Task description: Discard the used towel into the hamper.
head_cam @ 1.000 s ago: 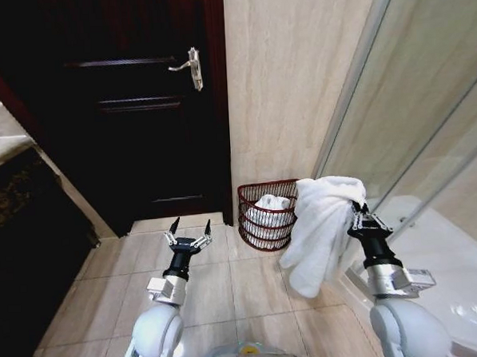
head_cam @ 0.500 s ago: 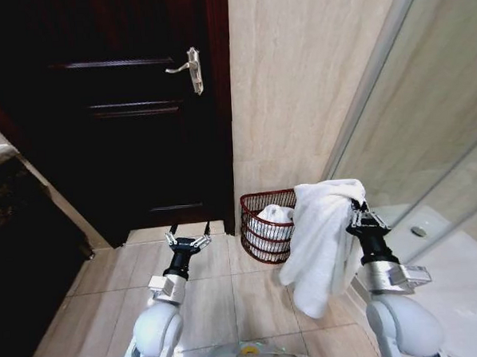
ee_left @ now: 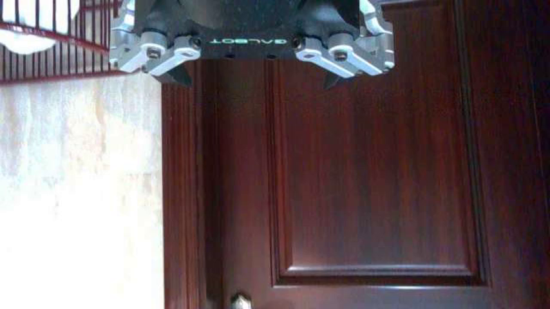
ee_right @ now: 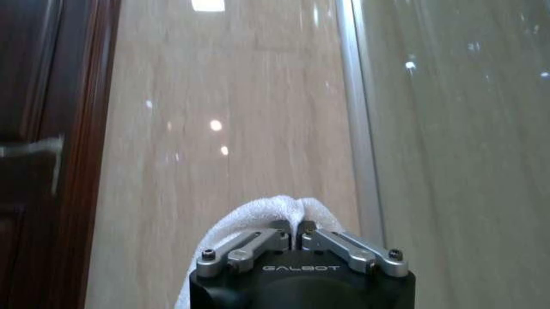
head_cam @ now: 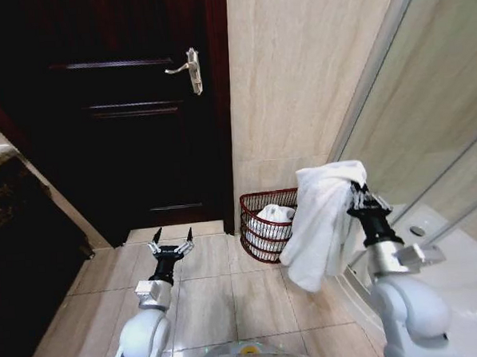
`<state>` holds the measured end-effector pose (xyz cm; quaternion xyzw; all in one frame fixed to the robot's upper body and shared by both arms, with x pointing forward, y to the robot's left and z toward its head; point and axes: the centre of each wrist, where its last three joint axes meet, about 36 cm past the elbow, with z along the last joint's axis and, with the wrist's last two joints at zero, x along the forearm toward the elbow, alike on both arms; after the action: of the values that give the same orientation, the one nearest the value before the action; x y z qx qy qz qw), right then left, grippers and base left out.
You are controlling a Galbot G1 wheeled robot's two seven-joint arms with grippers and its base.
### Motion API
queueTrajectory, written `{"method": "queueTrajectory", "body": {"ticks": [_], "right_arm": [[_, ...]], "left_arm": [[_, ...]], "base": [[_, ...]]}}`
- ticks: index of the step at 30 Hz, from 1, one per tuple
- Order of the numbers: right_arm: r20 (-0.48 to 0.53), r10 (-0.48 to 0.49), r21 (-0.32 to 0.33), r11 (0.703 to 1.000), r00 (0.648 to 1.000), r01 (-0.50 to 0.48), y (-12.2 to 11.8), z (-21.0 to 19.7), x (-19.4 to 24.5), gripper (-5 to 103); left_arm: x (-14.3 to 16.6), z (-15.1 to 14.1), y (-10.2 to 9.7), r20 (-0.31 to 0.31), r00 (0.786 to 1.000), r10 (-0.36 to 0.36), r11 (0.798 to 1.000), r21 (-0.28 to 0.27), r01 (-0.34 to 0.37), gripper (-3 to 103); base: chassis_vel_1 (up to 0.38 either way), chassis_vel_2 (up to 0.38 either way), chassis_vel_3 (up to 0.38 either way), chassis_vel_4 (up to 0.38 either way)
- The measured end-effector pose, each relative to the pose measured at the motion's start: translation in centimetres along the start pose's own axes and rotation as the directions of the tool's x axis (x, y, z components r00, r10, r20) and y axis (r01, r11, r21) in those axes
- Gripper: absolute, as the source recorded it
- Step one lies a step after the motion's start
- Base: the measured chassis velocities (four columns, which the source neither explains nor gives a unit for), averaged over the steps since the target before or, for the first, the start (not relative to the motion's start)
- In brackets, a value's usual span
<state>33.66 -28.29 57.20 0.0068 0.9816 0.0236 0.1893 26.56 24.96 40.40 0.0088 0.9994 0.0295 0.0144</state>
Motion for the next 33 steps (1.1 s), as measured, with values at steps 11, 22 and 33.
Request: {"method": "queueTrajectory", "body": {"ticks": [11, 22, 33], "right_arm": [[0.142, -0.063, -0.071, 0.995, 0.988, 0.073, -1.6, -5.6, -10.8, 3], [0.231, -0.137, -0.18, 0.967, 0.963, 0.181, 1.2, -4.3, -20.9, 3], [0.233, -0.075, -0.277, 0.951, 0.97, 0.14, 3.4, 7.8, -23.8, 3]], "left_arm": [[0.3, -0.2, -0.4, 0.03, 1.0, 0.003, 1.0, -0.027, -0.002, 100], [-0.3, -1.0, 1.0, 0.05, 0.999, -0.017, 0.998, -0.06, 0.02, 100], [-0.2, -1.1, 0.4, 0.071, 0.997, -0.007, 0.999, -0.048, 0.011, 100]], "base": [[0.0, 0.0, 0.0, 0.0], [0.0, 0.0, 0.0, 0.0], [0.0, 0.0, 0.0, 0.0]]}}
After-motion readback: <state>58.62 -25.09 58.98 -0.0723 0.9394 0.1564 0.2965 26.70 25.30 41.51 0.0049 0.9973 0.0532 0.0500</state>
